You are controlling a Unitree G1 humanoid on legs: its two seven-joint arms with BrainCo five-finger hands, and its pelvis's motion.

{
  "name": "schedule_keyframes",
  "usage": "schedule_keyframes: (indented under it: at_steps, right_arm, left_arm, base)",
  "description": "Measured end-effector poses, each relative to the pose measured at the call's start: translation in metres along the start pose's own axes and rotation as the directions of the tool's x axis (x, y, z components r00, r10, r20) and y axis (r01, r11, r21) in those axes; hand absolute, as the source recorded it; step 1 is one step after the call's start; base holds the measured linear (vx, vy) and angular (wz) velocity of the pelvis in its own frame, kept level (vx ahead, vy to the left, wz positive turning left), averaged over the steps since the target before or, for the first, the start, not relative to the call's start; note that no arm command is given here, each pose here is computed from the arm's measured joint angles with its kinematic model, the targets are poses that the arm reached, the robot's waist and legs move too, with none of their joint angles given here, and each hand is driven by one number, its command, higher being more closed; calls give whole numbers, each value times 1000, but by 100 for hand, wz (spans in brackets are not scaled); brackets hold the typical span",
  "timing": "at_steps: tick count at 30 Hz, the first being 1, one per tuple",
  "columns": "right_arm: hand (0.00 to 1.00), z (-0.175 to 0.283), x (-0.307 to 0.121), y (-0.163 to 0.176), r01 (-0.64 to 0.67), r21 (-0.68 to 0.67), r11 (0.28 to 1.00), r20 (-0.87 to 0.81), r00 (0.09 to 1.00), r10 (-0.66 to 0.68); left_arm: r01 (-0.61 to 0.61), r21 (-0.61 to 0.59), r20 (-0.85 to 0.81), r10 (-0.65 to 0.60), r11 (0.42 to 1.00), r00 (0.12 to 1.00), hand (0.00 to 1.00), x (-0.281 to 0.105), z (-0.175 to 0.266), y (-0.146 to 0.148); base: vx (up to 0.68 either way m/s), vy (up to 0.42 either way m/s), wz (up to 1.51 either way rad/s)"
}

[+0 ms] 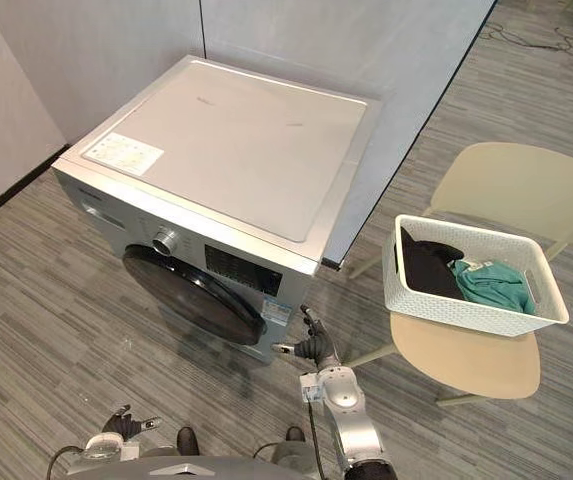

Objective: Pick up the laundry basket with both hands and put the clothes into the washing machine.

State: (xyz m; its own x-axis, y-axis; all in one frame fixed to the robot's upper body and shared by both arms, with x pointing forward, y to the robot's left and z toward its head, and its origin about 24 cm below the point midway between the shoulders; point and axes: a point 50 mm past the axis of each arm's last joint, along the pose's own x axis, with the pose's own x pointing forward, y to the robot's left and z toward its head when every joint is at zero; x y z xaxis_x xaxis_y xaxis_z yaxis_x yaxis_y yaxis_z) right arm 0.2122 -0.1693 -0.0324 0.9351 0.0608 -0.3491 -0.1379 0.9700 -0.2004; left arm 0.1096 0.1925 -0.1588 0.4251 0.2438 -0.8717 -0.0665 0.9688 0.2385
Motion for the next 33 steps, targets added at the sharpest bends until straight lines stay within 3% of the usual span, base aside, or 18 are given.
schedule_keyframes:
  at_steps: [6, 14, 21, 24, 28, 33]
  right_arm:
    - [0, 16, 8, -6, -42, -89, 995, 54, 997, 47]
    - [0, 23, 17, -9, -35, -67, 997, 83, 996, 40]
    - [0, -61, 5, 20, -147, -59, 987, -292, 948, 124]
    - [0, -67, 0, 26, -201, -82, 976, -319, 933, 165]
    - [0, -63, 0, 34, -257, -88, 962, -302, 928, 220]
    - [0, -6, 6, 62, -355, -51, 933, -46, 935, 353]
  left_arm:
    - [10, 34, 17, -10, 999, 1000, 0, 1, 7, -3]
    - [-8, 38, 55, 6, 999, 998, 0, 3, 21, 0]
    - [-24, 38, 74, 22, 999, 997, 0, 4, 27, 1]
    - [-25, 41, 64, 23, 999, 998, 0, 4, 26, 2]
    - [-22, 46, 65, 19, 999, 998, 0, 4, 26, 1]
    - [-20, 50, 67, 17, 999, 998, 0, 4, 27, 2]
  base:
    - [-55, -26, 2]
    - [-73, 3, 4]
    - [12, -2, -1]
    - [31, -7, -8]
    - [2, -3, -3]
    - [-54, 10, -8]
